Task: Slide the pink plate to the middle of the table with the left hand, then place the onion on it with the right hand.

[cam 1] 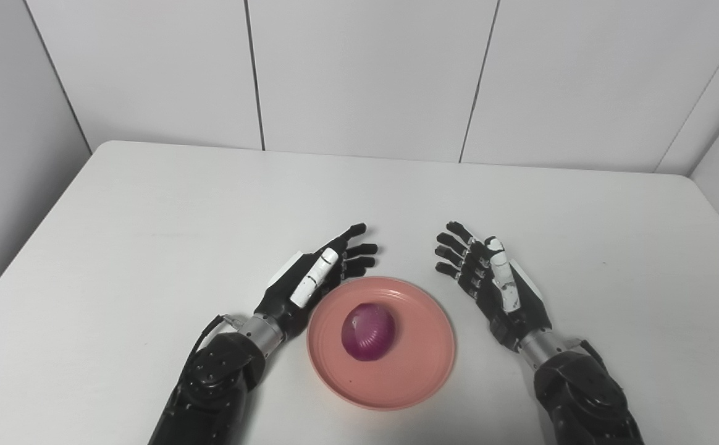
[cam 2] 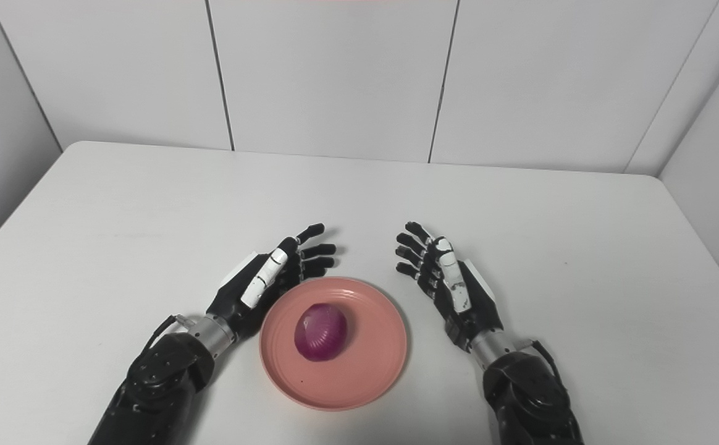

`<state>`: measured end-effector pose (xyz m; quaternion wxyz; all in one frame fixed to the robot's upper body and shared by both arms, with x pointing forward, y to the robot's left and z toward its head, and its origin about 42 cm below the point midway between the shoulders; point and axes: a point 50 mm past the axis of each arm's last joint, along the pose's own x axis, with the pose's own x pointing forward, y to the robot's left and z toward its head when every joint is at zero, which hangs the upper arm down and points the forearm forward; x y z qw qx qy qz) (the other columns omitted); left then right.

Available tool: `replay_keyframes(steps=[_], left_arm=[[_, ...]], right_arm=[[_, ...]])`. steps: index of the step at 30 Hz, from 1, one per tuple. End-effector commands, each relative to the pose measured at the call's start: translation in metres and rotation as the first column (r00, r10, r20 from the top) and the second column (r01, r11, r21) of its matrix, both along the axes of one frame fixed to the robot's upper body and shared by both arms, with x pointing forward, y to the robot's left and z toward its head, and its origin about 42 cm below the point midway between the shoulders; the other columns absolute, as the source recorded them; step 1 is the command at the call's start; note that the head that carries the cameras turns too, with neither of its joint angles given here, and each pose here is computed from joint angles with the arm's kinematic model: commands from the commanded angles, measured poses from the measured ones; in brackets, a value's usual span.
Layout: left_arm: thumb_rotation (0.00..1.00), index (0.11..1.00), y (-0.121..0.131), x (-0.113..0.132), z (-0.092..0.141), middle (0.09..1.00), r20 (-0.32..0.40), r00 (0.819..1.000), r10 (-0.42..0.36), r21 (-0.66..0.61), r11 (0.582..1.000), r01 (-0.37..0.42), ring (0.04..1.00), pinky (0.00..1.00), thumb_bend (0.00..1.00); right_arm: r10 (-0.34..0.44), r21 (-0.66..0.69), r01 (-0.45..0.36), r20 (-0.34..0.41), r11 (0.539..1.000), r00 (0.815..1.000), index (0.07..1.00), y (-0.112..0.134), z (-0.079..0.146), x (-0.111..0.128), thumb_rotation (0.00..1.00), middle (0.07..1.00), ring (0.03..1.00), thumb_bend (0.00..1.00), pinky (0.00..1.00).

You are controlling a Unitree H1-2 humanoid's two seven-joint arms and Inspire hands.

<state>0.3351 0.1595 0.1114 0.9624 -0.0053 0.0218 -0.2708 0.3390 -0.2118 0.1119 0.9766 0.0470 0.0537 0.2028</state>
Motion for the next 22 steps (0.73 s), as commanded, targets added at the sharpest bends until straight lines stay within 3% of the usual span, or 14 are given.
replay_keyframes(steps=[1, 9, 14, 18, 22], left_arm=[[0.96, 0.919, -0.002, 0.005, 0.012, 0.856, 0.043, 0.999, -0.007, -0.005, 1.000, 0.007, 0.845, 0.88, 0.75], [0.95, 0.916, -0.001, 0.005, 0.013, 0.857, 0.044, 0.999, -0.006, -0.009, 1.000, 0.006, 0.844, 0.88, 0.75], [0.96, 0.920, 0.000, 0.005, 0.013, 0.859, 0.048, 0.999, -0.009, -0.005, 1.000, 0.009, 0.844, 0.87, 0.74], [0.96, 0.917, 0.000, 0.005, 0.012, 0.858, 0.044, 0.999, -0.007, -0.005, 1.000, 0.007, 0.844, 0.88, 0.74], [0.96, 0.917, 0.000, 0.005, 0.012, 0.855, 0.046, 0.999, -0.006, -0.003, 1.000, 0.006, 0.844, 0.88, 0.74]], right_arm=[[0.032, -0.050, -0.038, -0.104, 0.998, 0.994, 0.927, 0.009, -0.024, -0.008, 1.00, 0.906, 0.920, 1.00, 1.00], [0.061, -0.054, -0.066, -0.092, 0.996, 0.994, 0.912, 0.012, -0.022, -0.008, 1.00, 0.885, 0.913, 1.00, 1.00], [0.113, -0.025, -0.116, -0.094, 0.993, 0.989, 0.876, 0.017, -0.020, -0.010, 1.00, 0.821, 0.804, 1.00, 0.83], [0.143, -0.009, -0.144, -0.096, 0.990, 0.985, 0.852, 0.022, -0.021, -0.011, 1.00, 0.802, 0.781, 1.00, 0.75], [0.149, 0.009, -0.149, -0.101, 0.989, 0.984, 0.853, 0.023, -0.021, -0.013, 1.00, 0.804, 0.784, 1.00, 0.75]])
